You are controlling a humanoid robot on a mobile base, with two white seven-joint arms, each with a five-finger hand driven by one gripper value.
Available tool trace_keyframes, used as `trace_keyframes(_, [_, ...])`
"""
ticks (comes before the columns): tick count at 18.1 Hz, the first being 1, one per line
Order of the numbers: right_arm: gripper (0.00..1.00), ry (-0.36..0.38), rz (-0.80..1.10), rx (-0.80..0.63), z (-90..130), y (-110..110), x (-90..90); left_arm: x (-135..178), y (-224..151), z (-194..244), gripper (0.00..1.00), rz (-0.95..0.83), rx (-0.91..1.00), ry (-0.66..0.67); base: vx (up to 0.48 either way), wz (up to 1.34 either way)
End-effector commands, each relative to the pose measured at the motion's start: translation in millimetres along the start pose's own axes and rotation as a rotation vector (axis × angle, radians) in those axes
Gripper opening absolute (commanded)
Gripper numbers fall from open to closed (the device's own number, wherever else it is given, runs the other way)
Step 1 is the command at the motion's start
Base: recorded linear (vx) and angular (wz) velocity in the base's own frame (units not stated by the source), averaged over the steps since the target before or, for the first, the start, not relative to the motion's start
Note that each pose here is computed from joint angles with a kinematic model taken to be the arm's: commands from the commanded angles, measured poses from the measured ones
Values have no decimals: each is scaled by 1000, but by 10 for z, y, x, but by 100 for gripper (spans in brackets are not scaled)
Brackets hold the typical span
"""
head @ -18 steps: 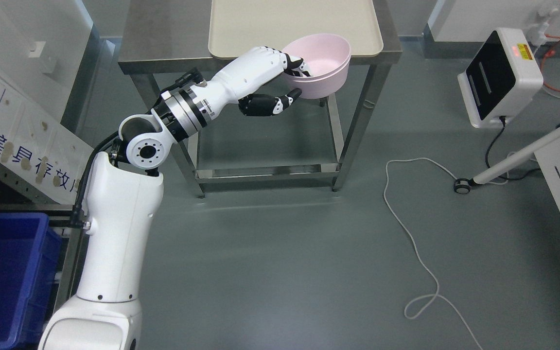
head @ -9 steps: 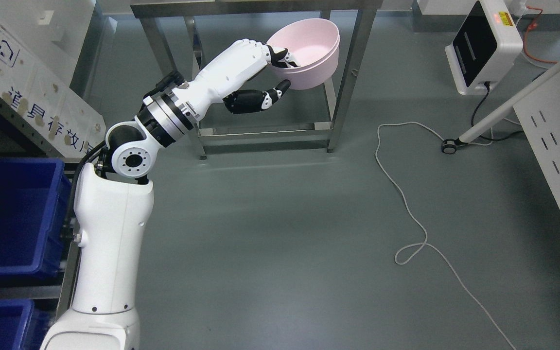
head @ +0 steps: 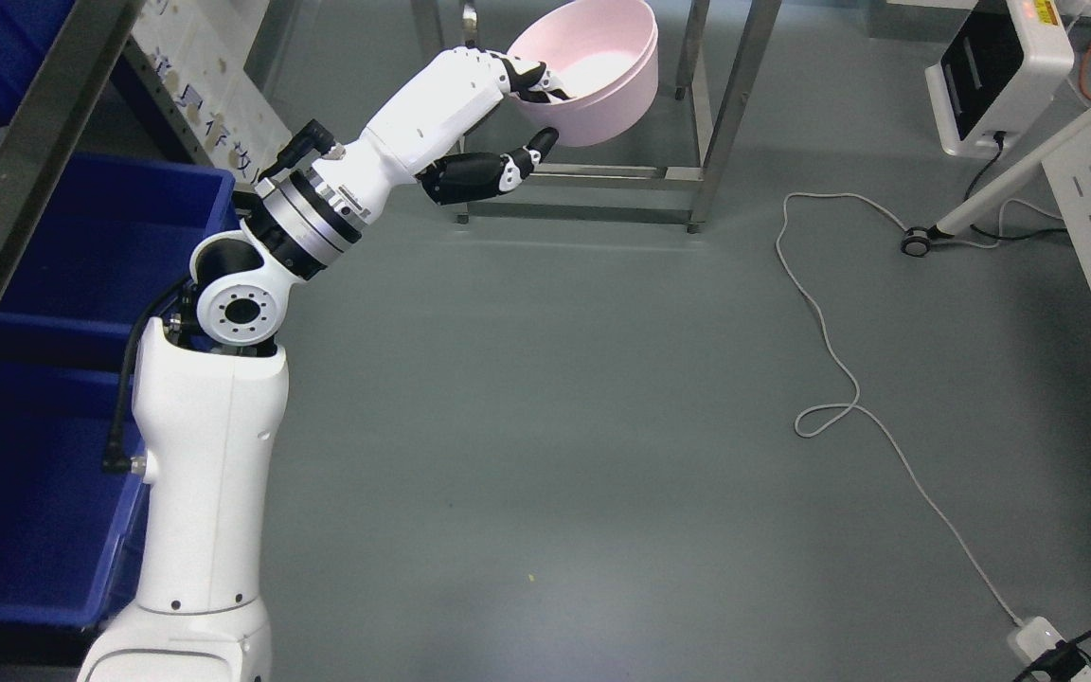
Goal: Stack pink IKEA bowls on left shelf middle
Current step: 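Carry the stacked bowls with the left hand toward the blue bin shelf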
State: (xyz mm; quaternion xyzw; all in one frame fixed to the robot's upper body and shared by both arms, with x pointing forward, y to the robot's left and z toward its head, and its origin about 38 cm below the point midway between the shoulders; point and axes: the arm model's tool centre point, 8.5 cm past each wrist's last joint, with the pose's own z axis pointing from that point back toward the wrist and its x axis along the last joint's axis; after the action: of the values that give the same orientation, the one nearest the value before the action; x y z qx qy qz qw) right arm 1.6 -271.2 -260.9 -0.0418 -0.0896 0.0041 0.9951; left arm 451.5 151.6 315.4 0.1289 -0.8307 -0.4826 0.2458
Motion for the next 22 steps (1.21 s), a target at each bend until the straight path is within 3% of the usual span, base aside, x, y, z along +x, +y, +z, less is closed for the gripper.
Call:
trace_keyframes(1, [100, 0, 1, -18, 2, -115, 0, 150, 229, -119, 4, -34, 39, -66, -457, 349])
trace_keyframes(13, [100, 0, 1, -18, 2, -115, 0, 218, 425, -183, 4, -66, 79, -86, -361, 723])
trace_keyframes(22, [100, 0, 3, -18, 2, -115, 0, 289, 624, -284, 5, -91, 123, -117, -135, 971])
